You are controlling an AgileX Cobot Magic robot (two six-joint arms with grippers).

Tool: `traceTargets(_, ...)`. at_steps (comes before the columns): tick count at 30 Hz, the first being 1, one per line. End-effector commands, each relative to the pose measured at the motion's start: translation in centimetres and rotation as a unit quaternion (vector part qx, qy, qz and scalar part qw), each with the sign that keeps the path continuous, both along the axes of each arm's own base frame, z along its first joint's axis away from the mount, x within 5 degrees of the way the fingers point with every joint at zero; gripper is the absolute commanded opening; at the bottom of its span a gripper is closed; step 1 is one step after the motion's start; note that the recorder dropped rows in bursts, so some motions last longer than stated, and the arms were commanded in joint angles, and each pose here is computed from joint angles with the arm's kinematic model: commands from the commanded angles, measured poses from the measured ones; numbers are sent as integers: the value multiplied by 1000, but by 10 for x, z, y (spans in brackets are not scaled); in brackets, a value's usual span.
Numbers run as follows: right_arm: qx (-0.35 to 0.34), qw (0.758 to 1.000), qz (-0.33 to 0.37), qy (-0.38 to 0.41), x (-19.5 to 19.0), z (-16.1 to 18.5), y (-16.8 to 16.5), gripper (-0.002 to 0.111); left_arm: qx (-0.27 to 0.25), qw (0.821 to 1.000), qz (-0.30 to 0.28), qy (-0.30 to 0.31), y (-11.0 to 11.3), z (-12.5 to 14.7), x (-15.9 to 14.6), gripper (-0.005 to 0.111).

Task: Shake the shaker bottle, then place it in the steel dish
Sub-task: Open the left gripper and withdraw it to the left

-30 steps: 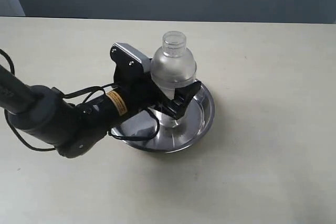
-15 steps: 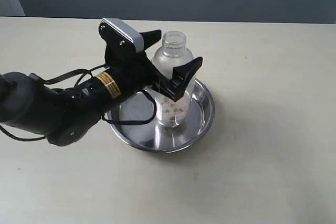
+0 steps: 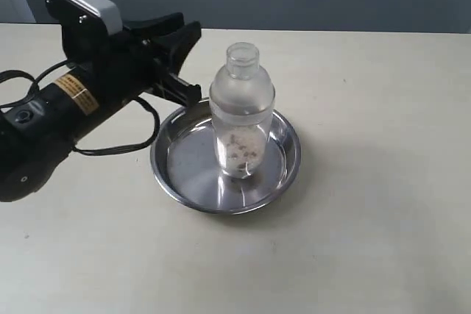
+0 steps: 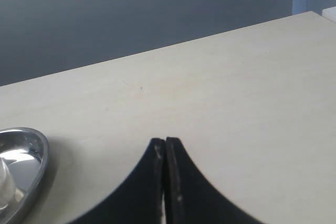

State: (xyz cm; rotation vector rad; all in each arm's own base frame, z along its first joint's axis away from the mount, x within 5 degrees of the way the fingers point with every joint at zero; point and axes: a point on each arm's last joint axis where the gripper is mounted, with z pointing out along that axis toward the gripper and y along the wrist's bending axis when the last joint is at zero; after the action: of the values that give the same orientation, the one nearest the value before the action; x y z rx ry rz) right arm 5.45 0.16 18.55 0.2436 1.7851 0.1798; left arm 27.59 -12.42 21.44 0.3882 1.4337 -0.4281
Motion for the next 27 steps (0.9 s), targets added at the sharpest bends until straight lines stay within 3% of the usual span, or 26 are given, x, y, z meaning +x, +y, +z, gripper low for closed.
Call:
traceTargets(1,-4,1000,1,-6,0,0,0,-1,6,998,62,14,17,0,-10,1)
traceTargets(6,-4,1000,1,-6,0,0,0,-1,26,997,78,7,23,13,-20,1)
traceTargets(8,-4,1000,1,-6,0,0,0,-1,29,998,55,8,21,21,-26,1)
traceTargets(12,-4,1000,1,-6,0,0,0,-1,-51,983,142,105,41,30,-33,1)
traceTargets(14,-4,1000,1,-6,0,0,0,-1,-43,985,140,92,44,40,-39,1)
traceTargets(18,-4,1000,1,-6,0,0,0,-1,20,986,159,54,53,60,-54,0)
traceTargets(22,-4,1000,1,-6,0,0,0,-1,5,978,188,88,63,66,-65,0)
traceTargets(24,-4,1000,1,-6,0,0,0,-1,36,978,189,76,71,70,-79,0)
traceTargets(27,-4,1000,1,-6,0,0,0,-1,13,976,204,72,90,72,-107,0)
